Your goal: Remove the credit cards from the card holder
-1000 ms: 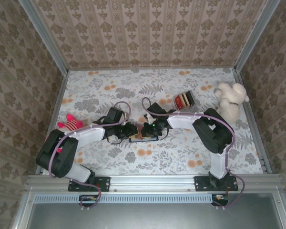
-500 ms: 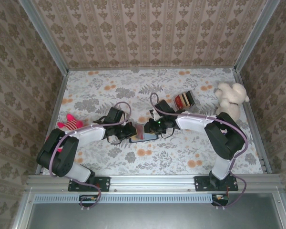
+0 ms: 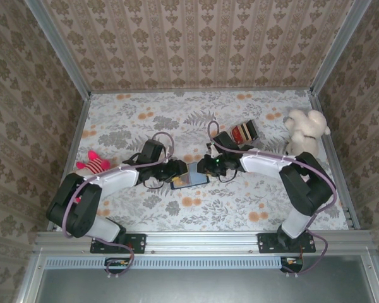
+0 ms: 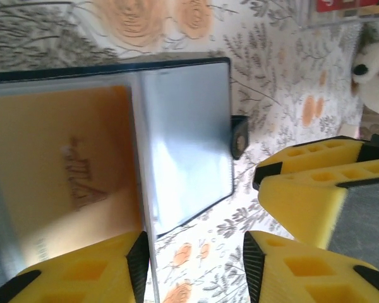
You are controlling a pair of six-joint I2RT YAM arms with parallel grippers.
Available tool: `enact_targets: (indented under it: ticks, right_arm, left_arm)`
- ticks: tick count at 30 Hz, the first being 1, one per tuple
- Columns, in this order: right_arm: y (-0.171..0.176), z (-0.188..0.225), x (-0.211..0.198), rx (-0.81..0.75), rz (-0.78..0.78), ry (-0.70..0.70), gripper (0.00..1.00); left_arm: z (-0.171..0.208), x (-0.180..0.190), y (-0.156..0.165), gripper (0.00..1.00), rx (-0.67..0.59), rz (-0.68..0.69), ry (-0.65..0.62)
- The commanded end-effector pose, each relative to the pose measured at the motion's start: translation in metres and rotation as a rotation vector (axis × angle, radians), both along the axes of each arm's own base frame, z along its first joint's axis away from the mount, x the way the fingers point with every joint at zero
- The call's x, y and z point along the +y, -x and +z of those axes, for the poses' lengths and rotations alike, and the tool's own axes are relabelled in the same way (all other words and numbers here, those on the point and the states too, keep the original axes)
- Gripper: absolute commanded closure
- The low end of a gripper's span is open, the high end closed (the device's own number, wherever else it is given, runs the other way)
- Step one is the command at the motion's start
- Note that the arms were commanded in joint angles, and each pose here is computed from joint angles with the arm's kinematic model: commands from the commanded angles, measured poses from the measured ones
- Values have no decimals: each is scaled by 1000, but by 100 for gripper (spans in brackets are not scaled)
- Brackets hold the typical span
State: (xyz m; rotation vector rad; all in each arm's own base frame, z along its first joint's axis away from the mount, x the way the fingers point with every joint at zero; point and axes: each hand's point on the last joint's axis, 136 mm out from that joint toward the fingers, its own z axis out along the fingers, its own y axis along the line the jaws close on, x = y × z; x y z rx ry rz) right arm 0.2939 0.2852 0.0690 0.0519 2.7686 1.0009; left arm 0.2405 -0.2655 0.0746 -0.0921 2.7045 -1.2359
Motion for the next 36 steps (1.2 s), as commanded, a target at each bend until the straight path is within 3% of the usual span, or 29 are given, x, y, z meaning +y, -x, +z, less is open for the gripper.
enact_targets:
  ticks: [1,8,19,24,28,33,36]
  right_arm:
    - [-6,23,-10,-56,-51,-13,74]
    - [-12,41,-39,-119,-136,24,71]
    - [-14,42,-41,-116,-137,26,69]
    - [-11,34,-29,-89,-74,26,71]
    - [-6,19,-11,-48,-5,43,77]
    - [-12,6,3,-27,20,79,85]
    - [-19,-2,0,-25,8,122,86]
  left_arm:
    - [9,-20,-2,50,-10,-34,74]
    - [8,-36,-7,36,-12,-44,58]
    - [13,-39,-15,31,-26,-44,46]
    - [0,-13,-18,31,-4,50,-38]
    - [-10,1,-17,37,26,110,-63]
    - [-22,3,-18,59,60,135,-79]
    - [-24,1,-22,66,68,145,-80]
